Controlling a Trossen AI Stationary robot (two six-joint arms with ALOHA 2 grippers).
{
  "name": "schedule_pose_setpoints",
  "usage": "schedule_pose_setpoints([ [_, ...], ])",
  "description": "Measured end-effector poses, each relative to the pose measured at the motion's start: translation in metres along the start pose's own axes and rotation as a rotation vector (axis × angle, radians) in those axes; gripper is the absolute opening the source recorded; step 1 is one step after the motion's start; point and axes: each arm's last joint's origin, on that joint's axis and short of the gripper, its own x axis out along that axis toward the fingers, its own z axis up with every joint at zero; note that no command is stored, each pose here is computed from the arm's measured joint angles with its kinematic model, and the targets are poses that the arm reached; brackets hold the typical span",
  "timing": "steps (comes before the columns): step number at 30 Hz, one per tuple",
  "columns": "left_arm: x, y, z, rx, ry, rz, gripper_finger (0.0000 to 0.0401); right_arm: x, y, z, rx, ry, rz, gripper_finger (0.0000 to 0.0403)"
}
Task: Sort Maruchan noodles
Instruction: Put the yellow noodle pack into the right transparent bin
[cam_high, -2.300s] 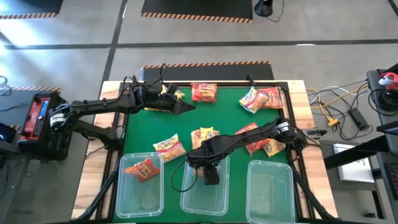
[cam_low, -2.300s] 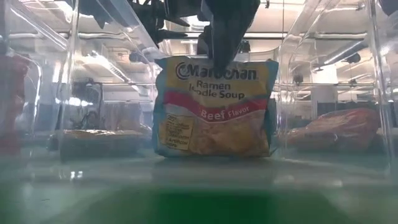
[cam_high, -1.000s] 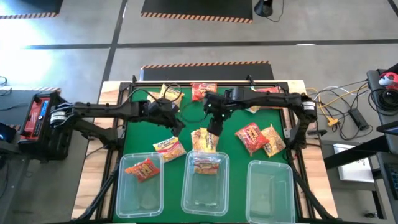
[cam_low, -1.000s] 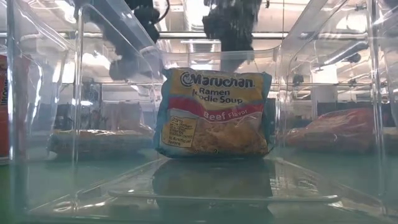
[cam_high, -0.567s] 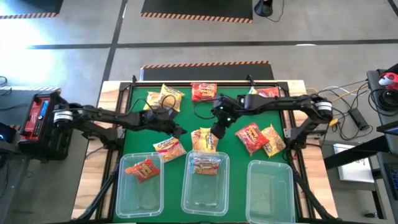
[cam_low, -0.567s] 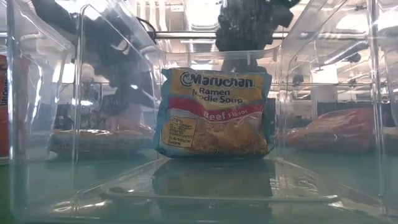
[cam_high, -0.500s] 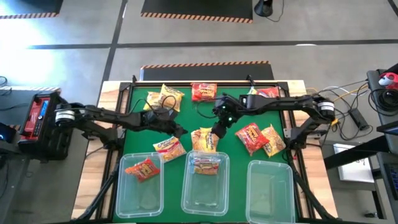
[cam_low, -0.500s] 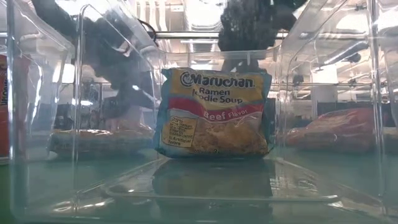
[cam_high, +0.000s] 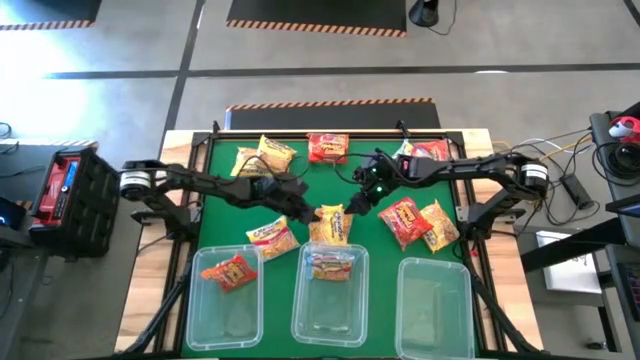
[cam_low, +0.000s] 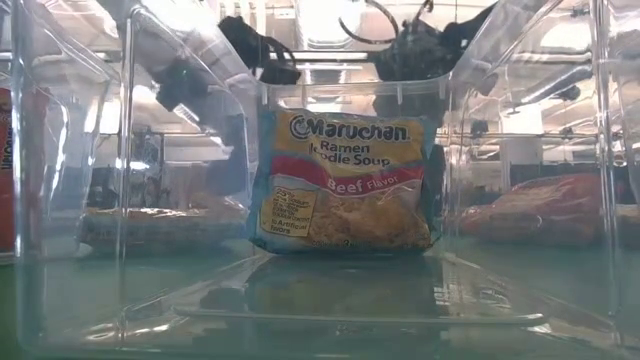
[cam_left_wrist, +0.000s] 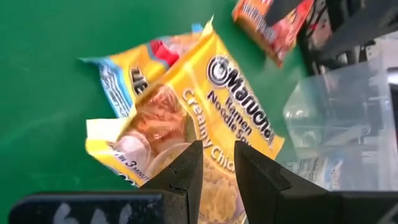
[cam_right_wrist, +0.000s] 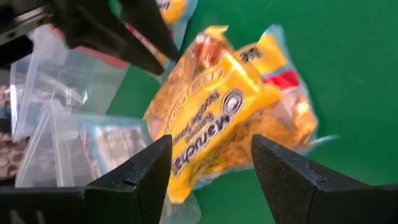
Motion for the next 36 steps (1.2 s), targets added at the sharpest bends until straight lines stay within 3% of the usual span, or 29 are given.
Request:
schedule_pose_setpoints([
  [13,0.006,0.008,-0.006,-0.084,0.06,0.026,0.0074,0.015,-0.023,-0.01,0.039,-0.047,0.077,0.0212],
  [22,0.015,0.021,-0.011,-0.142,0.086,0.102,0.0074,0.035,-0.037,-0.008,0.068,-0.047,0.097,0.0212],
  [29,0.015,0.019,-0.009,-0.141,0.066,0.106,0.0074,0.046,-0.039,0.0,0.098,-0.09,0.193,0.0212],
  [36,0.017,0.02,-0.009,-0.143,0.067,0.11,0.0074,0.051,-0.042,0.0,0.136,-0.089,0.2,0.0212],
])
